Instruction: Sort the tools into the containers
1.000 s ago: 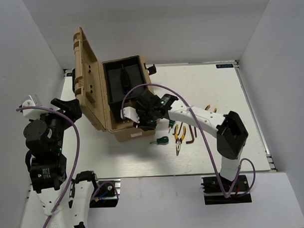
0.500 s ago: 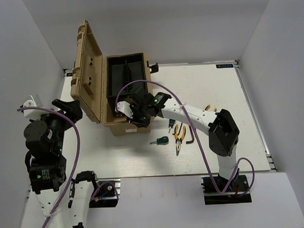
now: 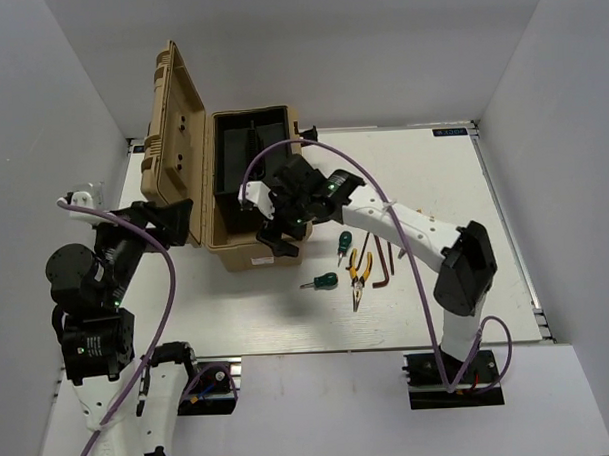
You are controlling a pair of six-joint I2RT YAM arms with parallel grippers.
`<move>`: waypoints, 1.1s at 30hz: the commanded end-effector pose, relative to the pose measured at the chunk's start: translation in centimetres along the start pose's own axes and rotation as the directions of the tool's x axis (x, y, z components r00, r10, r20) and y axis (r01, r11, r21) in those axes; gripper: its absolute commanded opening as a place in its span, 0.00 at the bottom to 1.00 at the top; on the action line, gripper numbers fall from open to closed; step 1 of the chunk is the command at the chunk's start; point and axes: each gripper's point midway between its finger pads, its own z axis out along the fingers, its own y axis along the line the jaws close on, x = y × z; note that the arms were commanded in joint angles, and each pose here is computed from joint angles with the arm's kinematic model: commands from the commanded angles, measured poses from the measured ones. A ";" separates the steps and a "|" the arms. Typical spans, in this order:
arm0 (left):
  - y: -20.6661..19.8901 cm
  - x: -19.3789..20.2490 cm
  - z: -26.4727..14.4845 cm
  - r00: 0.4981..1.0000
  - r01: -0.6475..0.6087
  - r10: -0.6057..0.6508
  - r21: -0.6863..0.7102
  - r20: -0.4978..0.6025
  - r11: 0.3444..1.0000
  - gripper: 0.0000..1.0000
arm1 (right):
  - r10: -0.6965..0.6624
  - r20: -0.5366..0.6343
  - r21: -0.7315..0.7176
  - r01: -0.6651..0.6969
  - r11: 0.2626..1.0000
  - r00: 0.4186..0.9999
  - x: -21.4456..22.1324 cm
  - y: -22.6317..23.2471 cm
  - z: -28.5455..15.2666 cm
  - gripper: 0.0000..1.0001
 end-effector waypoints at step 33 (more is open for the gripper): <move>-10.7 -1.7 2.8 0.993 -0.025 0.094 0.666 -0.068 0.745 0.83 | 0.314 0.361 0.667 -0.478 0.572 0.878 10.1 -14.2 -25.5 0.11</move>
